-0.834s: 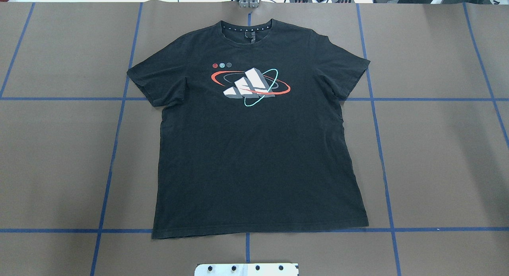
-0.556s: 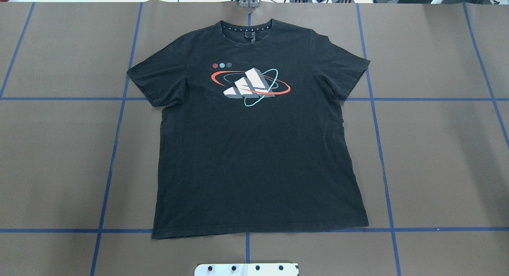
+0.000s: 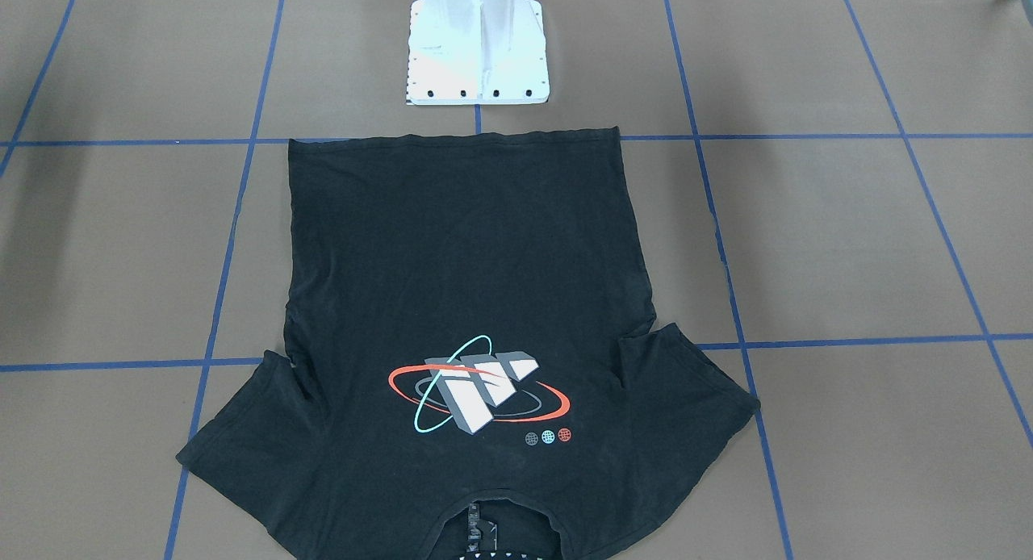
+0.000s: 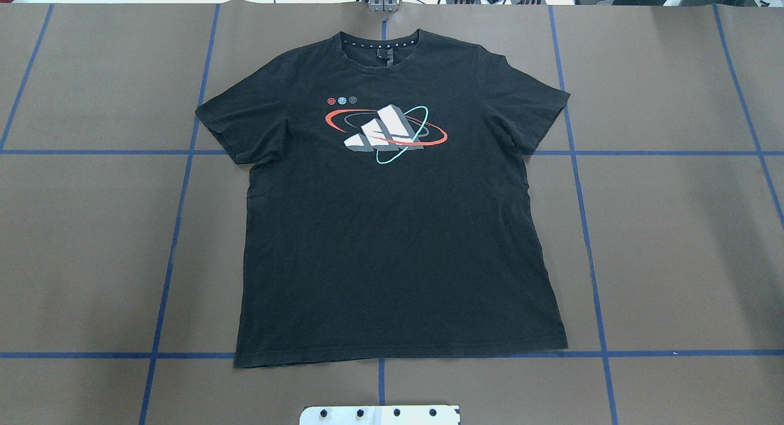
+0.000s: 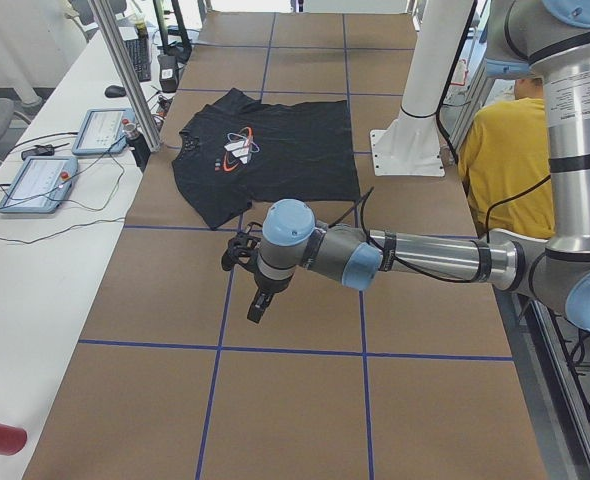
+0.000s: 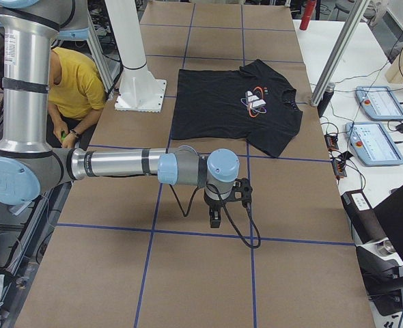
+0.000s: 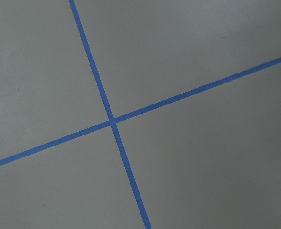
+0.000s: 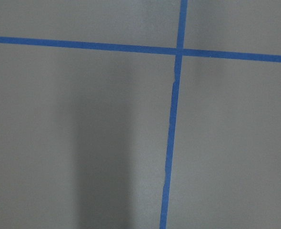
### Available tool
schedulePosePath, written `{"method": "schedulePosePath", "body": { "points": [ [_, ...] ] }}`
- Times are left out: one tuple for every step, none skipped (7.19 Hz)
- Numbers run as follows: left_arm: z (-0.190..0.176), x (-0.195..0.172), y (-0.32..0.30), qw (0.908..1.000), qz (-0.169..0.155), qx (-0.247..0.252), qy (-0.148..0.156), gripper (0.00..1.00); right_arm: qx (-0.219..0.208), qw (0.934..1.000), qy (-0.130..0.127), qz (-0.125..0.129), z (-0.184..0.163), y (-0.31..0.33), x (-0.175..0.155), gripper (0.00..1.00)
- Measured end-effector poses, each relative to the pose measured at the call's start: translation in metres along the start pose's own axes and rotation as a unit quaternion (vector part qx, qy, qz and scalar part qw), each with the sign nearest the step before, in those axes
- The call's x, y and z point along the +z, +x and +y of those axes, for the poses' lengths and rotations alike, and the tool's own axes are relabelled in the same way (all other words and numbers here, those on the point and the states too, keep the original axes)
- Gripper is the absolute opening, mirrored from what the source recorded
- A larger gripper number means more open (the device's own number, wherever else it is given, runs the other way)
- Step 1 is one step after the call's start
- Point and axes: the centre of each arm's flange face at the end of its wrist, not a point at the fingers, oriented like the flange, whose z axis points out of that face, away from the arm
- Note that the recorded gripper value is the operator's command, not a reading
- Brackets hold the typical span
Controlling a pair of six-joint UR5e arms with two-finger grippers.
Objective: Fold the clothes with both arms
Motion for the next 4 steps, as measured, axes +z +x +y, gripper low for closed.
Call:
{"method": "schedulePosePath", "body": {
  "points": [
    [0.0, 0.0, 0.001, 1.0, 0.001, 0.002, 0.0, 1.0, -0.003, 1.0, -0.001, -0.006, -0.001, -0.004, 0.002, 1.0],
    [0.0, -0.001, 0.003, 1.0, 0.001, 0.004, 0.001, 1.0, -0.009, 0.9998, -0.006, -0.014, -0.004, -0.011, 0.006, 1.0],
    [-0.002, -0.003, 0.005, 1.0, 0.001, 0.006, 0.003, 1.0, -0.014, 0.9997, -0.012, -0.018, -0.011, -0.021, 0.011, 1.0],
    [-0.003, -0.005, 0.007, 0.9999, 0.001, 0.009, 0.005, 1.0, -0.013, 0.9996, -0.017, -0.02, -0.028, -0.04, 0.016, 1.0]
  ]
}}
